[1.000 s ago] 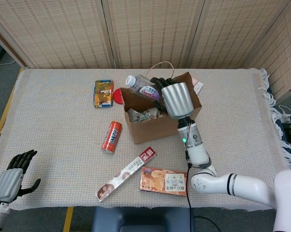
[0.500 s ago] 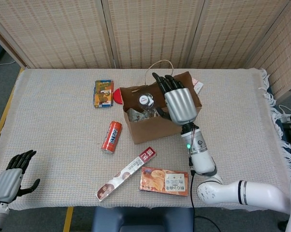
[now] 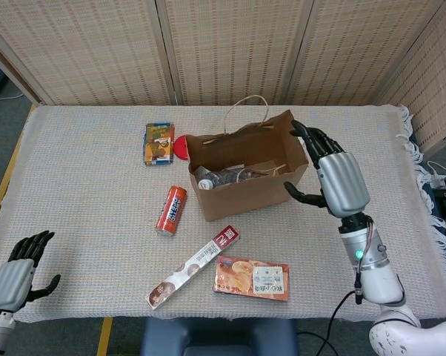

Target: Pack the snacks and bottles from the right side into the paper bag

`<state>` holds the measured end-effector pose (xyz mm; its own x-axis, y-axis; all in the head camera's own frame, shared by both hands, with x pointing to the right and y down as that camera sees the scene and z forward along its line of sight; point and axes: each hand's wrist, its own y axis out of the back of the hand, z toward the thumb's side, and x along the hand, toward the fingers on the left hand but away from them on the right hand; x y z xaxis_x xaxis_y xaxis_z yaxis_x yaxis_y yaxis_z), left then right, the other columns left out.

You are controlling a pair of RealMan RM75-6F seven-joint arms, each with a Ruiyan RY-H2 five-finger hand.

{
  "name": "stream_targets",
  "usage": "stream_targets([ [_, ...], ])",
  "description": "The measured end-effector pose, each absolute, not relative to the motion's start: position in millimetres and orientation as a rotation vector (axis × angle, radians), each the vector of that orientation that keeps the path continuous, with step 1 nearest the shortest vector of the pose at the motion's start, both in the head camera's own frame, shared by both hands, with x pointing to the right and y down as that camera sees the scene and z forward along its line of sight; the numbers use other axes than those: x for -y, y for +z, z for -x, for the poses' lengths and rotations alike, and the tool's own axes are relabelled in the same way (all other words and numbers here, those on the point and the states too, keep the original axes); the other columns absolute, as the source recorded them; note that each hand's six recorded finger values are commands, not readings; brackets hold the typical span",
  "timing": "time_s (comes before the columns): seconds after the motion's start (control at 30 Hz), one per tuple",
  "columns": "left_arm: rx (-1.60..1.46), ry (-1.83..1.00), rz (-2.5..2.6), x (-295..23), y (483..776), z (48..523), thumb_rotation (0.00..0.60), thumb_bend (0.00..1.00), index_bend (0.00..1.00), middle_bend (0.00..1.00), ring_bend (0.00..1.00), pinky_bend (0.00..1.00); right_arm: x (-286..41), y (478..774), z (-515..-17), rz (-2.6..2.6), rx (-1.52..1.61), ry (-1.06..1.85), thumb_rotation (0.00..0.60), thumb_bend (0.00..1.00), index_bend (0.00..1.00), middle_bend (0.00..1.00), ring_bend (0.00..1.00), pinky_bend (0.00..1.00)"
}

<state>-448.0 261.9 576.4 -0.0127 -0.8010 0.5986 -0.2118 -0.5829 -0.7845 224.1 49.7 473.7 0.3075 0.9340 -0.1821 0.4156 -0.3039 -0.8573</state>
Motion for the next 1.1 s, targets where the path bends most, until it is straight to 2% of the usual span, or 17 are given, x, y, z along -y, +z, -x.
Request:
stream_targets([
  [0.23, -1.050, -1.649, 1.782, -261.8, 577.9, 448.4, 0.600, 0.34, 0.00, 0.00, 0.00, 0.02, -89.1, 464.0, -257.3, 1.993, 1.081, 0.992, 0.600, 0.14, 0.00, 0.18, 0.12, 0.26],
  [0.43, -1.038, -1.651, 1.784, -261.9, 579.1, 446.7, 0.600, 0.34, 0.00, 0.00, 0.00, 0.02, -159.3, 504.0, -272.9, 2.147, 0.783, 1.185, 0.600, 0.14, 0.00, 0.18, 0.11, 0.24],
  [0.57, -1.037, -1.652, 1.785, -261.9, 579.4, 446.7, 0.600, 0.34, 0.00, 0.00, 0.00, 0.02, -197.8, 536.8, -278.2, 2.200, 0.610, 1.299, 0.600, 0.12, 0.00, 0.10, 0.01, 0.14],
  [0.7, -1.041, -1.651, 1.787, -261.7, 579.2, 447.3, 0.600, 0.34, 0.00, 0.00, 0.00, 0.02, -216.3, 561.0, -274.2, 2.197, 0.519, 1.354, 0.600, 0.09, 0.00, 0.02, 0.00, 0.06],
  [0.8, -1.040, -1.649, 1.790, -261.9, 579.1, 447.3, 0.600, 0.34, 0.00, 0.00, 0.00, 0.02, -227.0, 577.7, -267.4, 2.185, 0.469, 1.386, 0.600, 0.06, 0.00, 0.00, 0.00, 0.01],
  [1.1, -1.041, -1.642, 1.799, -261.8, 578.8, 447.3, 0.600, 0.34, 0.00, 0.00, 0.00, 0.02, -259.9, 617.3, -224.4, 2.189, 0.361, 1.410, 0.600, 0.04, 0.00, 0.00, 0.00, 0.00],
])
